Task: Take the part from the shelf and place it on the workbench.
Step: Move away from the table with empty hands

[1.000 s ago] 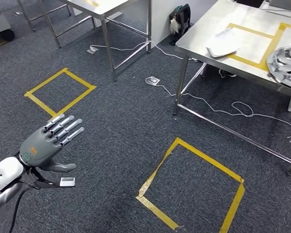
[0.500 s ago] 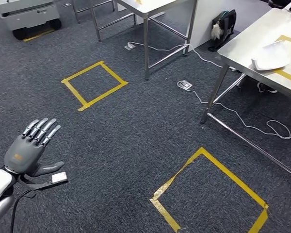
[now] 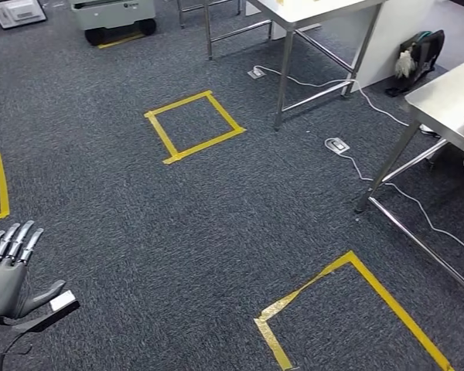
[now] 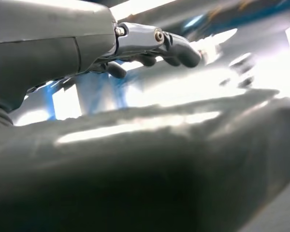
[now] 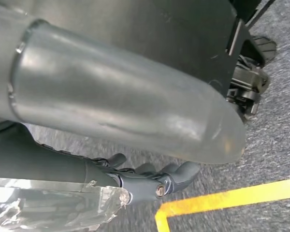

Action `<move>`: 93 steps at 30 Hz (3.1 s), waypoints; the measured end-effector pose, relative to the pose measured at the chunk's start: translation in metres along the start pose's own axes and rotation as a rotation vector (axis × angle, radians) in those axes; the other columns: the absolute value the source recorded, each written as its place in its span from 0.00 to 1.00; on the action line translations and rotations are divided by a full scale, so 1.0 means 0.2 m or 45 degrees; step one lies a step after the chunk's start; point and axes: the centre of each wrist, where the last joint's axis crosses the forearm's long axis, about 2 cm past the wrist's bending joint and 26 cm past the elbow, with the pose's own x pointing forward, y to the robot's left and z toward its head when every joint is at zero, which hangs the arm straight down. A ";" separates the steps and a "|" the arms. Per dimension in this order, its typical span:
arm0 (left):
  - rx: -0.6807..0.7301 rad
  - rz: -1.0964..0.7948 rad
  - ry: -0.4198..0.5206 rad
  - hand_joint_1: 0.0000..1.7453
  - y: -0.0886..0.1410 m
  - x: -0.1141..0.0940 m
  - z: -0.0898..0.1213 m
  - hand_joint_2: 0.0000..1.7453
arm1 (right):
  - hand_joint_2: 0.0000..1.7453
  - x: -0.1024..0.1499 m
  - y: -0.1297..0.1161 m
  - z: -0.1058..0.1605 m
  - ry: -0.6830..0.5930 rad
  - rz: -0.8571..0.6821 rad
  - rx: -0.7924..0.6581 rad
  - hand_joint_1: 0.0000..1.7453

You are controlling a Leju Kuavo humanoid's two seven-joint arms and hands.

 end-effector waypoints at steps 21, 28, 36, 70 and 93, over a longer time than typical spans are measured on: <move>-0.493 0.115 0.302 0.00 -0.15 0.02 0.32 0.00 | 0.00 -0.01 -0.01 0.00 0.015 -0.025 -0.005 0.00; -0.574 0.207 0.369 0.00 -0.22 0.10 0.39 0.00 | 0.00 -0.02 -0.02 0.00 0.027 -0.025 -0.010 0.00; -0.623 0.282 0.474 0.00 -0.28 0.15 0.47 0.00 | 0.00 -0.01 -0.03 0.00 0.019 -0.024 -0.022 0.00; -1.196 1.450 1.637 0.00 -0.66 0.79 0.79 0.00 | 0.00 -0.01 -0.04 0.00 0.018 -0.051 -0.084 0.00; -0.917 1.770 1.985 0.00 -0.63 1.07 0.67 0.00 | 0.00 0.00 -0.02 0.00 0.023 -0.075 -0.092 0.00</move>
